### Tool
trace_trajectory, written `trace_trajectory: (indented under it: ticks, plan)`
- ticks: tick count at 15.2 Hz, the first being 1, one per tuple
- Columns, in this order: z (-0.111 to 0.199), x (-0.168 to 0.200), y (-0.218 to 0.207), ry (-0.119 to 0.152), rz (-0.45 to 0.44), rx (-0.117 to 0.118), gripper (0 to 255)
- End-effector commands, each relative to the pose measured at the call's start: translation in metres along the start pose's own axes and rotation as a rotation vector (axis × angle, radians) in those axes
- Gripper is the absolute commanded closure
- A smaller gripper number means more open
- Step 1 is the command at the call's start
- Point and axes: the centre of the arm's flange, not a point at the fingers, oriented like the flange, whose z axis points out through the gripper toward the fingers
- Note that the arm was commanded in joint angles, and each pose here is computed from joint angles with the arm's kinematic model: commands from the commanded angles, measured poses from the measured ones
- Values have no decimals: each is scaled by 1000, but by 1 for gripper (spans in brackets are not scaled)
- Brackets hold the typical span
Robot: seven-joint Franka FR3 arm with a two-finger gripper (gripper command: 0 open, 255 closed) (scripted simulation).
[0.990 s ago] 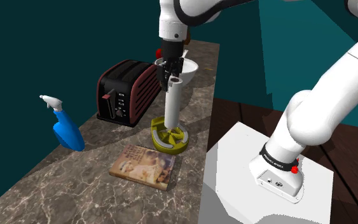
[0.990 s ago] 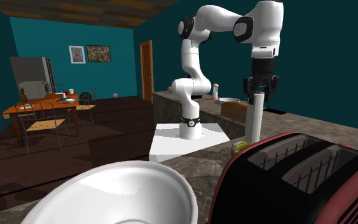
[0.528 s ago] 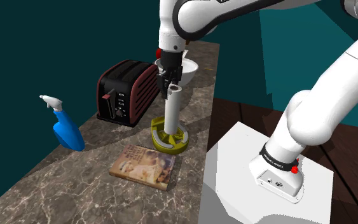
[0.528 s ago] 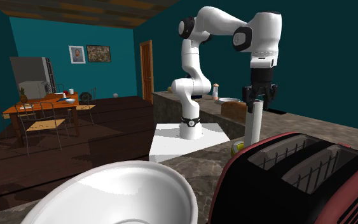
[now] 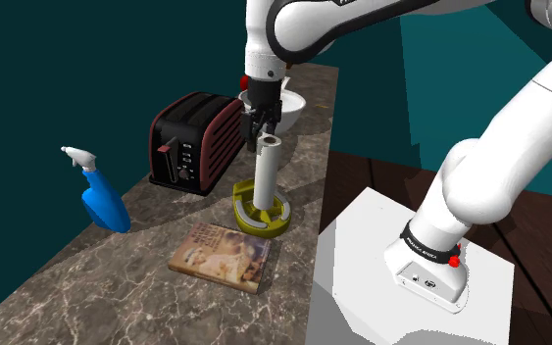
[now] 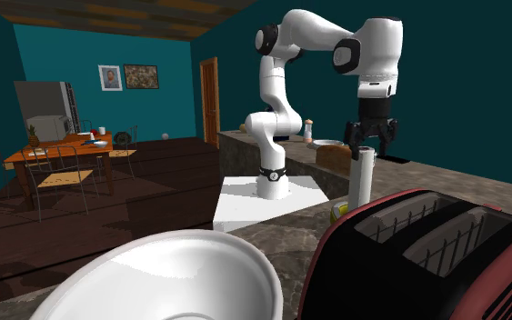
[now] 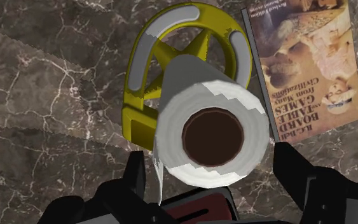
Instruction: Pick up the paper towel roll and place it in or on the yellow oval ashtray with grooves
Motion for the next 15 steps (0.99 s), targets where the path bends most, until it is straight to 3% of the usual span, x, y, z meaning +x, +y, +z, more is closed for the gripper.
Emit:
trace_trajectory:
  ticks: [1, 4, 8, 15]
  plan:
    - [0, 0, 0, 0, 0, 0, 0]
    - [0, 0, 0, 0, 0, 0, 0]
    - [-50, 0, 0, 0, 0, 0, 0]
    - [-50, 0, 0, 0, 0, 0, 0]
